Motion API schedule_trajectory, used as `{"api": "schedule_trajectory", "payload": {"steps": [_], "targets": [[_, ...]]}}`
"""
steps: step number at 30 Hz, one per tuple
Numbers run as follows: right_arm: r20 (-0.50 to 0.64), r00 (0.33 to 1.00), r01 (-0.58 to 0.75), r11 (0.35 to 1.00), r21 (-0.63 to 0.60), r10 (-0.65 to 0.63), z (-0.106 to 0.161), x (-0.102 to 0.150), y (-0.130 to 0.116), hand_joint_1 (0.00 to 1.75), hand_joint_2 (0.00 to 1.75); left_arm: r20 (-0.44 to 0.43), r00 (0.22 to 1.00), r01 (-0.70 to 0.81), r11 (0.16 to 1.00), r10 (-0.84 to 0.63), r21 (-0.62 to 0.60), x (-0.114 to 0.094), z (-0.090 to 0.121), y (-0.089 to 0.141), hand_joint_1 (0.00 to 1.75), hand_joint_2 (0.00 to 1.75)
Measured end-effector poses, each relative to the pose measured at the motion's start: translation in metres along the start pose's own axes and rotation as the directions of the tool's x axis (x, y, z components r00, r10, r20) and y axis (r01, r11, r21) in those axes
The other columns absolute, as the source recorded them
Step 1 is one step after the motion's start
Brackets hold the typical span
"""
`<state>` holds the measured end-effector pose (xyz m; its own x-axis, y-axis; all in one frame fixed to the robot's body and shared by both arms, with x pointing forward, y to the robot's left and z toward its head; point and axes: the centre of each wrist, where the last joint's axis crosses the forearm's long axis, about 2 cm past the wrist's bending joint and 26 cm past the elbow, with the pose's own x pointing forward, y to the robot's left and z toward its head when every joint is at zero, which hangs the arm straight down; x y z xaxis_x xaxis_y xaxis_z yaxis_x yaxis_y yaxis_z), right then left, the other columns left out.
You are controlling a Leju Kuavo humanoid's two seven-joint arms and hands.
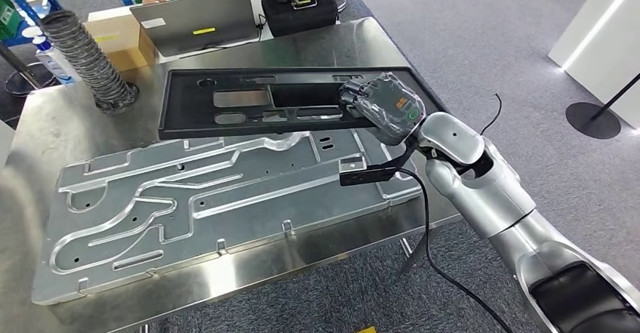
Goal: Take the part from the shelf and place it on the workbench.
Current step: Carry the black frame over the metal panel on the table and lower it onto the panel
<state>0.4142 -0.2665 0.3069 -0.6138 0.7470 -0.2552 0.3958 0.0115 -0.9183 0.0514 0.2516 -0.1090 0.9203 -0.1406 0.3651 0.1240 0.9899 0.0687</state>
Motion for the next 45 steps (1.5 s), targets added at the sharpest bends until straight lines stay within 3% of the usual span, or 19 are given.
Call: {"api": "schedule_trajectory", "payload": {"steps": [2,4,8,36,45], "targets": [[0.002,1.0,0.003,1.0,0.002,-0.003,0.0,0.001,0.001,0.0,0.0,-0.001,1.0,0.005,1.0,-0.005,0.002,0.0,0.0,0.0,0.0,1.75],[0.004,1.0,0.005,1.0,0.003,-0.005,0.001,0.001,0.001,0.0,0.0,-0.009,1.0,0.012,1.0,-0.012,0.005,-0.001,0.0,0.001,0.0,1.75],[0.01,1.0,0.021,1.0,0.002,-0.021,-0.003,0.006,0.003,0.0,0.0,-0.018,1.0,0.007,1.0,-0.007,0.013,-0.001,0.0,0.002,0.0,0.0],[-0.012,0.991,0.13,0.991,0.007,-0.13,0.001,0.009,0.022,0.0,0.0,-0.045,0.999,0.005,0.999,-0.003,0.052,-0.004,-0.001,0.014,0.0,0.0],[-0.028,0.98,0.196,0.98,-0.017,-0.197,0.006,0.015,0.028,0.0,0.0,-0.116,0.993,0.003,0.997,0.006,0.081,-0.006,0.0,0.017,0.0,0.0]]}}
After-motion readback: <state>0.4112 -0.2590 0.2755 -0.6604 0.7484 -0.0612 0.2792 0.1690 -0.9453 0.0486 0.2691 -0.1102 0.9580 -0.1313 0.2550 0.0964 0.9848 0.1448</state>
